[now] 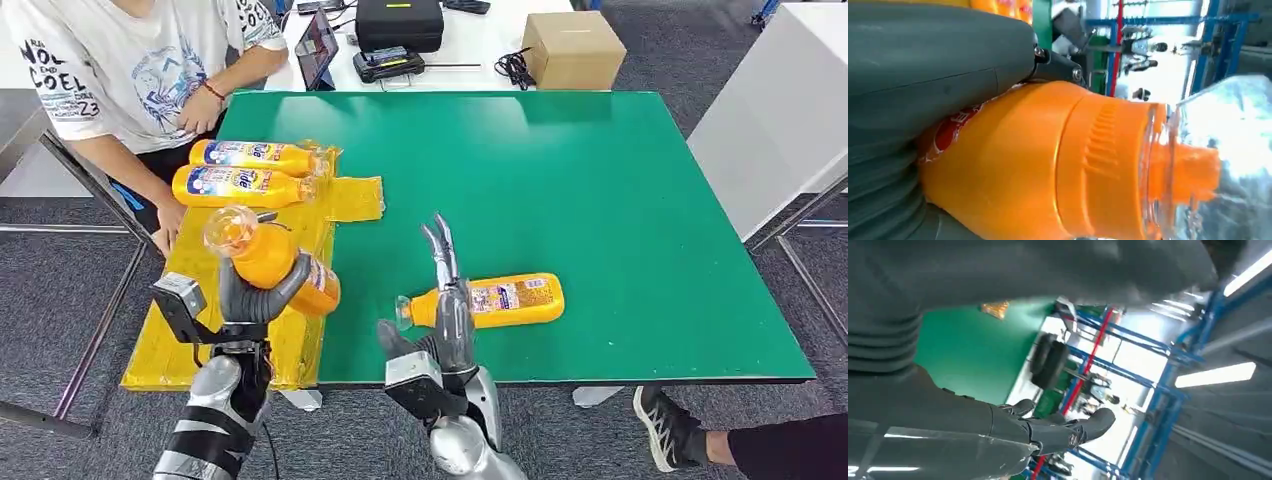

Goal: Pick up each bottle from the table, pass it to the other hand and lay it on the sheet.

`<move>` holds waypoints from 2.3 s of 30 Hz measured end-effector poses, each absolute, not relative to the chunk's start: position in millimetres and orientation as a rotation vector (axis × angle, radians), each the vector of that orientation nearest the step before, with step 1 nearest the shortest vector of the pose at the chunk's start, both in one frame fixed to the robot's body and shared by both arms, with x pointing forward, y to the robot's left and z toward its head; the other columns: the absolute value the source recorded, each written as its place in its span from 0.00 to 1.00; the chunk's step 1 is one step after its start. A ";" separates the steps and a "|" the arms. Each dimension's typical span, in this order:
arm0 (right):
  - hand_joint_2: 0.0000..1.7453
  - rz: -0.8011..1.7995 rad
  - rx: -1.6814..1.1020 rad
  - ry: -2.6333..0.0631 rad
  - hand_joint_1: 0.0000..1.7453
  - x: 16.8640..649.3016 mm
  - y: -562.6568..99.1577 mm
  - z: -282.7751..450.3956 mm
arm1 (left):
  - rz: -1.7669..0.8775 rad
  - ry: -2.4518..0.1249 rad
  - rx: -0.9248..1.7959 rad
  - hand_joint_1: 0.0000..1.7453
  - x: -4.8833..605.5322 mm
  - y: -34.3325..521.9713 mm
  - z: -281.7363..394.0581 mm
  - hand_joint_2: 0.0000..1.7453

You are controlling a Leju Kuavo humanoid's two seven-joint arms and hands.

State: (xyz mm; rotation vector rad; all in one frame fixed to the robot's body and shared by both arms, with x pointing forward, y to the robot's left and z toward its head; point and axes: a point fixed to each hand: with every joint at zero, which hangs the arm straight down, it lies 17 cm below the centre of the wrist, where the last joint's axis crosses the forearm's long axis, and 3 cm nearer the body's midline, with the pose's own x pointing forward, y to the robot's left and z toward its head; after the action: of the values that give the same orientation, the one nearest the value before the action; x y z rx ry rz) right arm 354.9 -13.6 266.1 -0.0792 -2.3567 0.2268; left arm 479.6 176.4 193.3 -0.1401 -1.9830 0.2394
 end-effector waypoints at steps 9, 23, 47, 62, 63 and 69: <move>0.00 0.195 -0.036 -2.405 0.00 345.5 -12.4 284.5 | -0.036 -2.132 0.355 1.00 486.6 188.6 219.6 1.00; 1.00 0.228 0.089 -2.431 0.00 336.1 4.2 299.1 | -0.922 -1.970 1.087 1.00 529.0 169.4 183.3 1.00; 1.00 0.277 0.196 -2.410 0.00 331.1 17.2 297.8 | -1.129 -1.609 0.786 1.00 551.0 205.3 78.1 1.00; 1.00 0.299 0.263 -2.374 0.00 331.0 24.3 290.8 | -1.282 -1.458 0.849 0.01 545.3 217.8 45.9 1.00; 1.00 0.300 0.266 -2.372 0.00 331.2 24.5 290.1 | -1.302 -1.449 0.857 0.00 544.5 217.1 43.9 1.00; 1.00 0.306 0.274 -2.362 0.00 331.7 25.7 287.9 | -1.362 -1.416 0.865 0.00 543.4 214.3 37.8 1.00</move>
State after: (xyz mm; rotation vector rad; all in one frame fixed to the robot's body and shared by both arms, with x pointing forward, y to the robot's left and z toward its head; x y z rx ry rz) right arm 331.7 25.7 287.9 0.2742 -2.3616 0.3062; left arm 543.4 214.3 37.8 0.8649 -1.4160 -1.3623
